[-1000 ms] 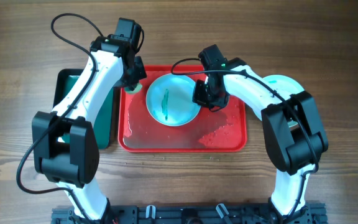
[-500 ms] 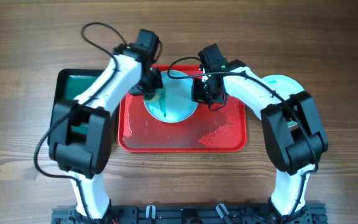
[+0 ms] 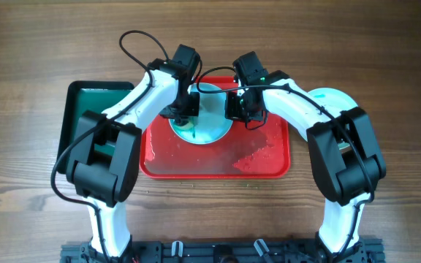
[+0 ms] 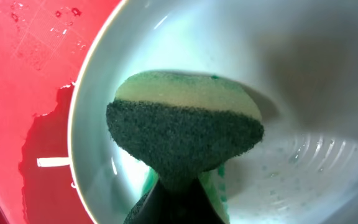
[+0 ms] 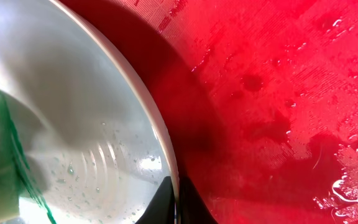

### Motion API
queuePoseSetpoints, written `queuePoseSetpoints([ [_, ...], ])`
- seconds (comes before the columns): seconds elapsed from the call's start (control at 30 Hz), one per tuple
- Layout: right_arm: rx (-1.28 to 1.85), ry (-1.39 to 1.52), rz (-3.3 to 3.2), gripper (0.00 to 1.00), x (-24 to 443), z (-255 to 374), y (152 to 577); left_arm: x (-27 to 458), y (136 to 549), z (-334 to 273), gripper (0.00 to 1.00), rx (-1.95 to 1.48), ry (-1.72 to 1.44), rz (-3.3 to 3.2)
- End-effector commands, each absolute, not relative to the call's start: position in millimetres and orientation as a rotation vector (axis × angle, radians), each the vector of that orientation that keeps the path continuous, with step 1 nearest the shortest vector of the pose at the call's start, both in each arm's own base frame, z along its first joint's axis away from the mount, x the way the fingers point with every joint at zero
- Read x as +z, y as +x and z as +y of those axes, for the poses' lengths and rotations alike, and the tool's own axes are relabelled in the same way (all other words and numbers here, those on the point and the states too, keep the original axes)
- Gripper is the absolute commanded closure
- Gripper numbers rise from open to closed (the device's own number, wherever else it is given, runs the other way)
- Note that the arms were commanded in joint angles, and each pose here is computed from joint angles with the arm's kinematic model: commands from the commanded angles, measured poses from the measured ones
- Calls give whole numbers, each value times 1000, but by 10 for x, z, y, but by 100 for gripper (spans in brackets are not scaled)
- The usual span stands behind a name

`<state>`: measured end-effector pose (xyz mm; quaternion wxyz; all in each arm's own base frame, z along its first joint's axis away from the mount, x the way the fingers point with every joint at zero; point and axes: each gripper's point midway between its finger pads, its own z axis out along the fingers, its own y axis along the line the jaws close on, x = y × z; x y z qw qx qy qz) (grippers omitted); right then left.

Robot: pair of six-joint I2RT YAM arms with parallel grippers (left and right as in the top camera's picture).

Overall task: Clean dirty plates on tray and stack at the side
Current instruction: 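Scrub the last teal-rimmed plate with the left sponge while right holds rim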

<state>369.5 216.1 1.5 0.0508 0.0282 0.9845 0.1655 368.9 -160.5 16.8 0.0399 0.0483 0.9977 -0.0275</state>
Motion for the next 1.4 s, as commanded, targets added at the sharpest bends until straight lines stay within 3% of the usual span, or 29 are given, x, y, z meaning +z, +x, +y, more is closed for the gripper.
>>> queuePoseSetpoints([
  [0.0,419,72,3032,96,-171,2048,3616,-29,3517,-1929,96,-243,302,3085],
  [0.1,418,71,3033,96,-171,2048,3615,-90,3409,-2326,96,-544,338,3098],
  [0.27,419,70,3033,96,-171,2049,3615,-126,3361,-2451,96,-688,292,3120],
  [0.67,796,-7,3050,96,-139,2224,3563,-174,3708,-1695,96,-576,-47,3131],
  [0.93,799,-46,3077,96,-303,2226,3521,-217,3422,-1588,96,-436,361,3199],
  [1.13,799,-46,3073,96,-302,2226,3530,-109,3108,-1976,96,-699,764,3137],
  [1.3,788,-44,3073,96,-308,2216,3535,-118,3152,-2009,96,-692,768,3114],
  [1.37,788,-46,3073,96,-308,2217,3536,-175,3287,-1884,96,-562,634,3140],
])
